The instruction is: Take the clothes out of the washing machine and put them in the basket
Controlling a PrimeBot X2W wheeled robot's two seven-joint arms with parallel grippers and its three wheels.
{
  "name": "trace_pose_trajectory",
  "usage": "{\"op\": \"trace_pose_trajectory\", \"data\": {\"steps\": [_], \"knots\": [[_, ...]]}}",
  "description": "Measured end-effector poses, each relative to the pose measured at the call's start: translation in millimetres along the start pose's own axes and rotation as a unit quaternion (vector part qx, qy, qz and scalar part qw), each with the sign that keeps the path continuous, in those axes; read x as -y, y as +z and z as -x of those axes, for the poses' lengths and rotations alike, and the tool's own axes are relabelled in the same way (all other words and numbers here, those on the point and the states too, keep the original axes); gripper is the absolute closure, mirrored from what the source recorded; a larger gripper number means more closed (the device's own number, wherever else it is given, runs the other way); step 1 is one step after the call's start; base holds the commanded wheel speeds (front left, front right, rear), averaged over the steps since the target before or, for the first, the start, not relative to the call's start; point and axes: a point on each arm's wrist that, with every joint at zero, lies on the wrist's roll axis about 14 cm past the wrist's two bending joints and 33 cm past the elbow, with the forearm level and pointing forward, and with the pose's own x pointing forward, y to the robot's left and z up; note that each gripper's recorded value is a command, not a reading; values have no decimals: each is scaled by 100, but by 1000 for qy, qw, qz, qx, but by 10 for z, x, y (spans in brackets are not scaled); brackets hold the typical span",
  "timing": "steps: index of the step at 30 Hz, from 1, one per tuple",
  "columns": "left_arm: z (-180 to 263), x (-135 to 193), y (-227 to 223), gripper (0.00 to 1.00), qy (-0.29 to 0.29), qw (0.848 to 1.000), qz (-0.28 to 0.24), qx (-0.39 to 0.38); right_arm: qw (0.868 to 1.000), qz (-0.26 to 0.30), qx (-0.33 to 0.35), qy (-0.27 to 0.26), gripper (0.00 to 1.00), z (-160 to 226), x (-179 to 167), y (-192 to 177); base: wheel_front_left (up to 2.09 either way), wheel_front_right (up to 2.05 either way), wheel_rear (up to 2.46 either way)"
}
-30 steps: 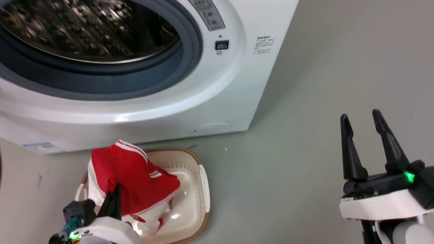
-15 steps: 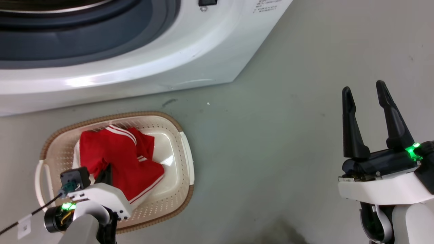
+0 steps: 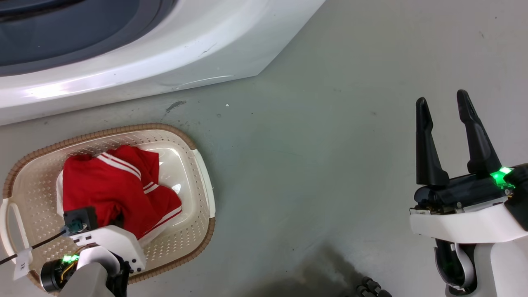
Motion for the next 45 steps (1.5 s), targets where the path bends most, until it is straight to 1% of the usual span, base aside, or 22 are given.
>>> {"op": "trace_pose_trajectory", "data": {"steps": [3,4,5,6,9,13,19,23,27,31,36,39,45], "knots": [[-12,18,-5,100,-2,1000,9,-5,1000,-2,1,-2,0,2,9,-5,0,0,0],[-14,26,9,70,-2,1000,11,-5,1000,-2,1,-2,0,0,11,-4,0,0,0],[-9,33,20,22,-2,1000,16,-3,1000,-3,2,-2,0,2,10,1,0,0,0],[3,37,24,0,-2,1000,18,-3,1000,-4,4,-1,0,2,7,9,0,0,0],[54,29,93,0,0,1000,21,6,1000,-6,10,1,0,10,-9,61,0,0,0],[160,28,300,0,0,999,24,37,1000,-9,26,5,0,38,-39,184,0,0,0],[457,39,589,0,0,995,22,93,998,-11,54,12,0,146,-92,439,0,0,0],[697,99,846,0,-6,989,21,145,998,-12,67,16,0,257,-126,592,0,0,0],[978,105,1128,0,-7,979,17,204,997,-21,77,21,0,371,-164,715,0,0,0],[1287,158,1422,0,-13,963,18,270,995,-29,95,28,0,453,-215,869,0,0,0],[1727,168,1746,0,-13,936,13,352,994,-26,100,40,0,557,-295,952,0,0,0],[2025,174,1937,0,-12,916,2,402,994,-20,102,45,0,619,-326,998,0,0,0],[2637,261,2215,0,-14,870,-26,492,994,-10,95,57,0,757,-401,1029,0,0,0]]}}
